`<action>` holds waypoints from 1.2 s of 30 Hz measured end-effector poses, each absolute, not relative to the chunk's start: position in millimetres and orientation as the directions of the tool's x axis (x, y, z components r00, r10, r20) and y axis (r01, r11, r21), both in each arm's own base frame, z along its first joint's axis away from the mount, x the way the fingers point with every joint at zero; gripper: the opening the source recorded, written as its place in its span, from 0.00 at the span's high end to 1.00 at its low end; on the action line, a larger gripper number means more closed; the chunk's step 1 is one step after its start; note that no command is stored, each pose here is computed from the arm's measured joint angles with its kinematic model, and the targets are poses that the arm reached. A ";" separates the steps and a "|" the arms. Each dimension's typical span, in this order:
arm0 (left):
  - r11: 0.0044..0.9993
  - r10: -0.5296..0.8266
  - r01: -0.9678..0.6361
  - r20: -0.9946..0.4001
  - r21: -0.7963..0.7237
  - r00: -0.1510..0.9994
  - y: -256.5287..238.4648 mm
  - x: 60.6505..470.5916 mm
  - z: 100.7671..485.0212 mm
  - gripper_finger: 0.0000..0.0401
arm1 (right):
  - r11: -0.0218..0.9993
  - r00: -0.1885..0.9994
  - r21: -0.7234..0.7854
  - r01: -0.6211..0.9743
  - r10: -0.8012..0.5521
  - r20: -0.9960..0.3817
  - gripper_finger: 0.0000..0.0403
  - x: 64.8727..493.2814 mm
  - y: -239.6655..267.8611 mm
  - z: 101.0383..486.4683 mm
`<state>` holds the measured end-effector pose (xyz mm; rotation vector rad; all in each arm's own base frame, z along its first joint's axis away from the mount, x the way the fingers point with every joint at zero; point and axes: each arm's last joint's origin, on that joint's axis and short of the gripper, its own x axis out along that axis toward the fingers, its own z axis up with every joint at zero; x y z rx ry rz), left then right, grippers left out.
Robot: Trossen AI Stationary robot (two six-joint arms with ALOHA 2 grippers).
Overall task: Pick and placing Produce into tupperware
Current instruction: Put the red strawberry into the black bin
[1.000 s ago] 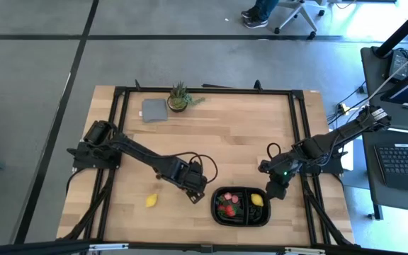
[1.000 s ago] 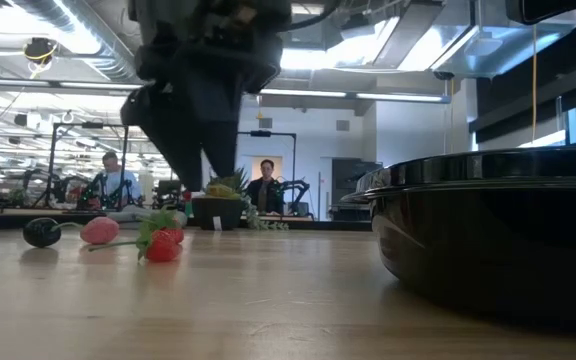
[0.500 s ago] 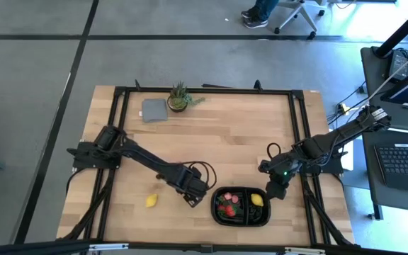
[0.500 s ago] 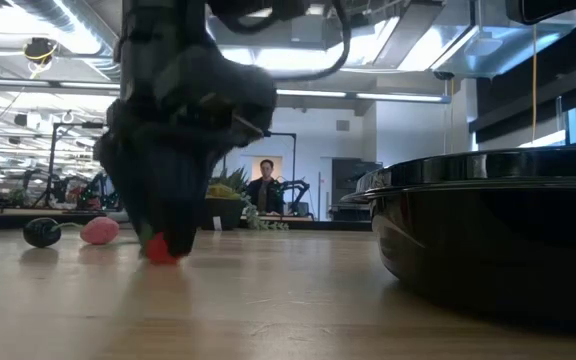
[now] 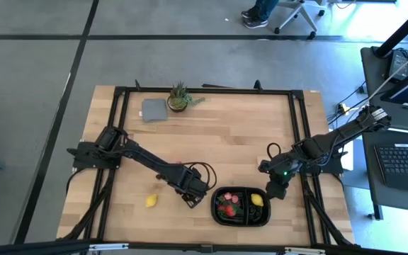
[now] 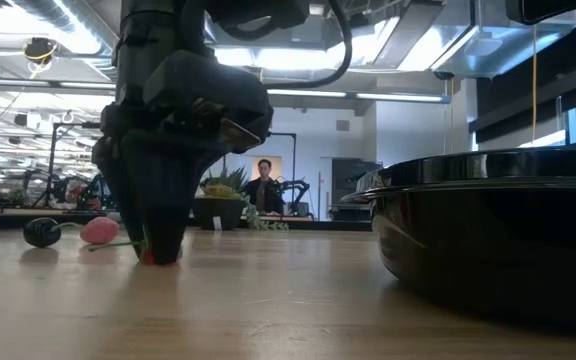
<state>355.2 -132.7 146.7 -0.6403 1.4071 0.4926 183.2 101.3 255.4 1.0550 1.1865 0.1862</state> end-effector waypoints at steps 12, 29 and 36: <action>0.742 -0.039 -0.661 -0.992 -0.109 0.120 -132.2 355.6 146.8 0.74 | 0.540 0.420 0.749 0.384 0.620 -0.663 0.64 183.2 101.3 255.5; 0.800 -0.397 -0.402 -0.895 -0.446 0.203 -138.8 385.4 187.1 0.72 | 0.540 0.419 0.749 0.383 0.622 -0.662 0.64 183.1 101.4 255.5; 0.757 -0.472 -0.183 -0.718 -0.628 0.511 -134.0 423.8 225.9 0.73 | 0.539 0.418 0.749 0.384 0.622 -0.662 0.64 183.1 101.4 255.5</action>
